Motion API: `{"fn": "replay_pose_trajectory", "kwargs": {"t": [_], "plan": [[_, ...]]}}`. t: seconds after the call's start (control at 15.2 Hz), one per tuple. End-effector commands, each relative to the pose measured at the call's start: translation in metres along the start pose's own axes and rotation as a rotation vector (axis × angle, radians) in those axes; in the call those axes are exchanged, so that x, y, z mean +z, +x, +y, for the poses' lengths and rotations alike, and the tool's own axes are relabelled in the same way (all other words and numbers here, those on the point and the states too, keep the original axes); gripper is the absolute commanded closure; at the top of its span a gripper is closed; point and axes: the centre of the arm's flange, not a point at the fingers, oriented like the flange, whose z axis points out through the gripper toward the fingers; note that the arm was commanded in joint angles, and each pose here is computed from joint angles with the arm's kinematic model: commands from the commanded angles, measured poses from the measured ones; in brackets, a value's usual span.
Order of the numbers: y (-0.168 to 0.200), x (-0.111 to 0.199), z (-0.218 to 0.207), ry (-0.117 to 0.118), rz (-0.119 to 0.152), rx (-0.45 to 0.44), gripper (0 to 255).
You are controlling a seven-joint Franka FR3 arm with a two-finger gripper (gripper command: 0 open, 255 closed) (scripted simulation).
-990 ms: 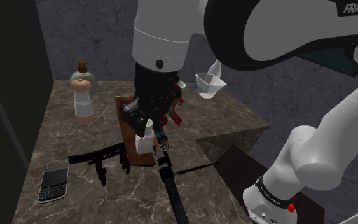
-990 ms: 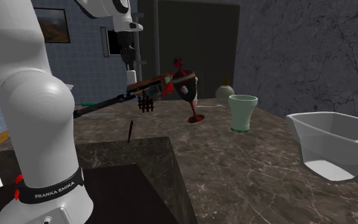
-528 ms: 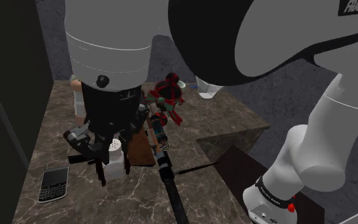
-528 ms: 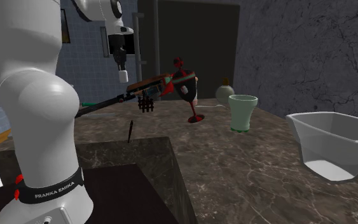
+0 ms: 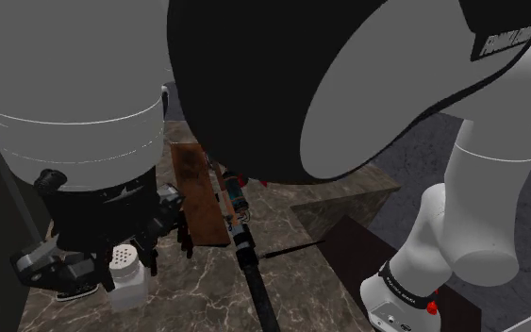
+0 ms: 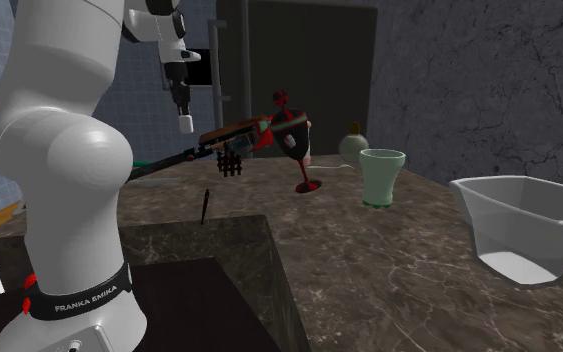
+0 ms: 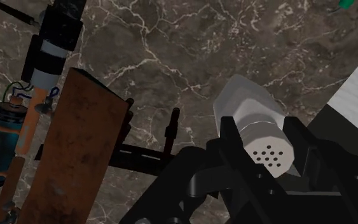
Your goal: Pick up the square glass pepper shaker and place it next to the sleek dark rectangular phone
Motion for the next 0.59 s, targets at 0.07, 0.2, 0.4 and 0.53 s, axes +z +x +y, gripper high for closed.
{"fn": "replay_pose_trajectory", "kwargs": {"t": [0.07,0.2,0.4,0.53], "plan": [[-0.001,0.015,0.0,0.0,0.0,0.0,255],[-0.001,0.026,-0.001,0.0,0.0,0.0,255],[-0.002,0.042,-0.002,0.0,0.0,0.0,255],[-0.003,0.052,-0.002,0.0,0.0,0.0,255]]}}
